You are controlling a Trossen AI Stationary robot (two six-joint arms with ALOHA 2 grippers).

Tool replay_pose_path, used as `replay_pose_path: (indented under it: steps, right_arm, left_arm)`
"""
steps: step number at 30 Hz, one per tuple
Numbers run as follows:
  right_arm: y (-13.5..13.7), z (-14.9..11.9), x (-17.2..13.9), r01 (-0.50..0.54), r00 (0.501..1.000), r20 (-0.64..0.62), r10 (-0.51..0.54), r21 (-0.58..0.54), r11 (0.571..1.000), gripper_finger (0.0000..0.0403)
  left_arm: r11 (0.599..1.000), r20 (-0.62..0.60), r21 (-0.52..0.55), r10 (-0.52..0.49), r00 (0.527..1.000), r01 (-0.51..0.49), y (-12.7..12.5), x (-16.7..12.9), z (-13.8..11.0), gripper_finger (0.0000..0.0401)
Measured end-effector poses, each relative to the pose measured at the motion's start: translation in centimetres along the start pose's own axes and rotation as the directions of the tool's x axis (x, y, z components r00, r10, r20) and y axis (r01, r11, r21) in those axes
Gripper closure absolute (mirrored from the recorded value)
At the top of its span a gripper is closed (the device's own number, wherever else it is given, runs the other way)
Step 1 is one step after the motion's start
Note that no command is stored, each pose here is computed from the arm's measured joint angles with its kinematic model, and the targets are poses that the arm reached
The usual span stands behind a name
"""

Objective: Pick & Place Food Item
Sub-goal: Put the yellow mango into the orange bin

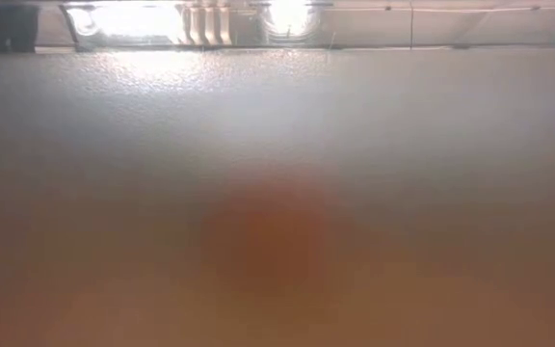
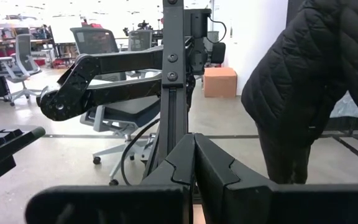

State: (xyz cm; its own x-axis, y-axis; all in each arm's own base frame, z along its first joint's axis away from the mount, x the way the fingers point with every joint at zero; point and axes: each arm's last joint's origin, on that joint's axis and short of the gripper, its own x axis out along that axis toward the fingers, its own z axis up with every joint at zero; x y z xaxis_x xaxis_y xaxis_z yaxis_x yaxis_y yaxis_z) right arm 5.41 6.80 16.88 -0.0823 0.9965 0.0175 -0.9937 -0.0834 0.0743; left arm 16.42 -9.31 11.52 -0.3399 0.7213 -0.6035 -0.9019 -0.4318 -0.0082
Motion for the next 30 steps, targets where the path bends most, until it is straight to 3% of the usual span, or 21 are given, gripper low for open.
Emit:
replay_pose_path:
  steps: [21,30]
  right_arm:
    - [0.0,0.0,0.0,0.000,1.000,0.000,0.000,0.000,1.000,0.0395]
    - [0.0,0.0,0.0,0.000,1.000,0.000,0.000,0.000,1.000,0.0395]
  left_arm:
    - [0.996,0.032,0.027,-0.084,0.996,0.083,1.1,4.3,-0.2,0.0071]
    - [0.992,0.038,0.047,-0.120,0.992,0.118,1.0,4.6,-0.2,0.0085]
